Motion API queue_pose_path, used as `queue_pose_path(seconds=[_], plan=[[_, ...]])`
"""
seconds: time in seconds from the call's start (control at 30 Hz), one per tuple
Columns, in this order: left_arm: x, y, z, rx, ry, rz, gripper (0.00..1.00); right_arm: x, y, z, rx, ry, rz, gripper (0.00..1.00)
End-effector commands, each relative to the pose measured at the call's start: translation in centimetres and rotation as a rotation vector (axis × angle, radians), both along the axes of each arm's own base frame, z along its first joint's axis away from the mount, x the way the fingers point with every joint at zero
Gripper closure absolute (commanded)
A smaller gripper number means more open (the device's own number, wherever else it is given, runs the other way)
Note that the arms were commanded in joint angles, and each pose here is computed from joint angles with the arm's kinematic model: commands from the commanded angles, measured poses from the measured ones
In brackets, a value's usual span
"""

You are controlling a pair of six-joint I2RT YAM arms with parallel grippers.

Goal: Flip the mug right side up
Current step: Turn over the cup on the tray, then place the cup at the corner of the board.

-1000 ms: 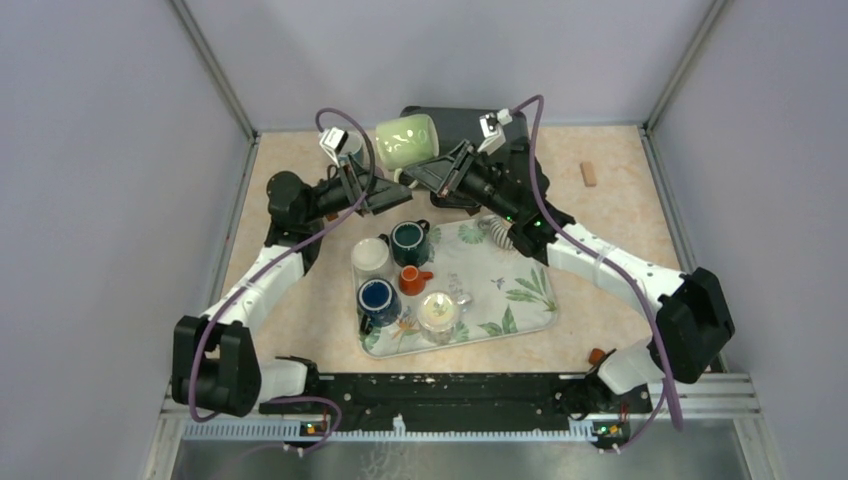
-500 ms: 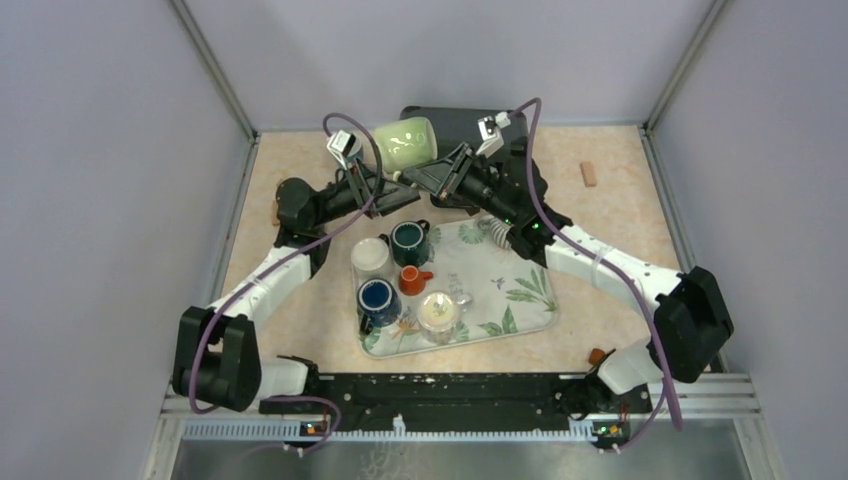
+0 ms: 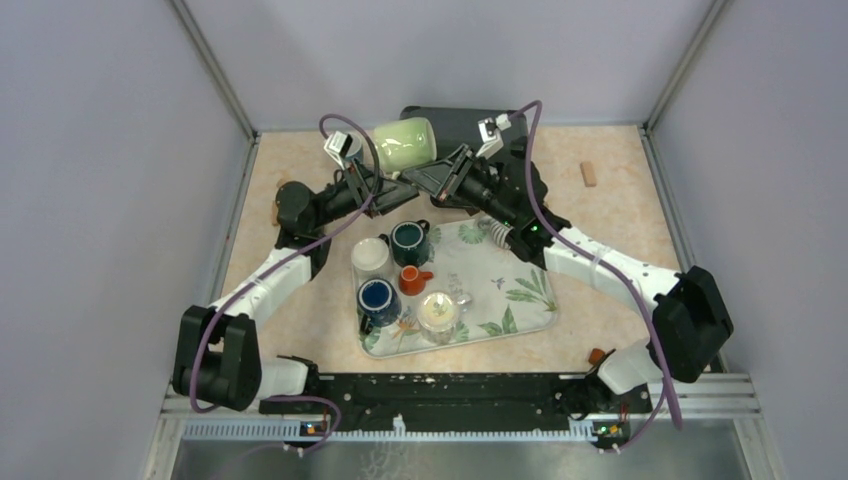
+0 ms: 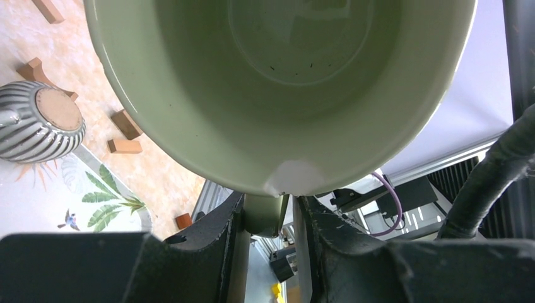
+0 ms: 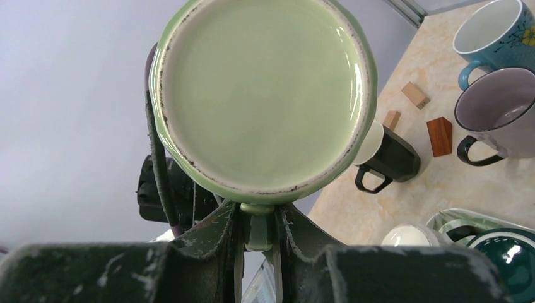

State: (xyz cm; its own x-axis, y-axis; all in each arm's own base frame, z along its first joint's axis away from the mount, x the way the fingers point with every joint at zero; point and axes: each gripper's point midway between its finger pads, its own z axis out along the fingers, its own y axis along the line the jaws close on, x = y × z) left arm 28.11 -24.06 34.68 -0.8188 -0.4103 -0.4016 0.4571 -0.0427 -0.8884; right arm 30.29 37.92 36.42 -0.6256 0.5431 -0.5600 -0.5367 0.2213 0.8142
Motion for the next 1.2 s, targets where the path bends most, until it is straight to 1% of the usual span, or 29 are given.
queue_pose_path(seconds=[0.0, 0.07, 0.2, 0.3, 0.37, 0.53, 0.57, 0.63, 0.73, 0.8, 0.83, 0.9, 0.97, 1.17], plan=[[-0.1, 0.2, 1.5, -0.038, -0.069, 0.025, 0.64, -1.5, -0.1, 3.8, 0.105, -0.108, 0.016, 1.0], [0.0, 0.2, 1.5, -0.042, -0.07, 0.034, 0.64, -1.6, -0.1, 3.7, 0.102, -0.108, 0.013, 1.0], [0.0, 0.2, 1.6, -0.045, -0.073, 0.039, 0.69, -1.6, -0.1, 3.6, 0.091, -0.115, 0.005, 1.0], [0.2, 0.3, 1.5, -0.044, -0.069, 0.053, 0.76, -1.8, 0.0, 3.5, 0.084, -0.117, 0.009, 1.0], [0.2, 0.3, 1.4, -0.036, -0.068, 0.059, 0.83, -1.8, 0.0, 3.4, 0.08, -0.116, 0.011, 1.0], [0.5, 0.2, 0.8, 0.034, -0.111, 0.074, 0.98, -1.9, -0.3, 2.6, 0.048, -0.118, 0.001, 0.99], [0.7, 0.1, 0.7, 0.059, -0.119, 0.08, 1.0, -1.9, -0.4, 2.5, 0.04, -0.123, -0.002, 0.92], [0.9, 0.2, 0.9, 0.089, -0.147, 0.097, 1.0, -2.1, -0.6, 2.4, 0.028, -0.134, -0.01, 0.7], [1.3, 0.3, 1.2, 0.124, -0.184, 0.126, 1.0, -2.2, -1.1, 2.4, 0.0, -0.156, -0.025, 0.45], [1.6, 0.5, 1.6, 0.144, -0.203, 0.152, 1.0, -2.2, -1.4, 2.4, -0.022, -0.166, -0.035, 0.3], [1.7, 0.6, 1.7, 0.156, -0.212, 0.169, 1.0, -2.2, -1.6, 2.4, -0.034, -0.169, -0.041, 0.25], [2.0, 0.9, 1.8, 0.177, -0.229, 0.201, 1.0, -2.2, -2.1, 2.2, -0.064, -0.174, -0.062, 0.16], [2.5, 1.2, 1.9, 0.201, -0.237, 0.237, 1.0, -2.2, -2.8, 1.9, -0.092, -0.173, -0.089, 0.11], [4.1, 3.0, 2.0, 0.353, -0.26, 0.396, 1.0, -2.4, -5.1, -0.3, -0.23, -0.14, -0.158, 0.03]])
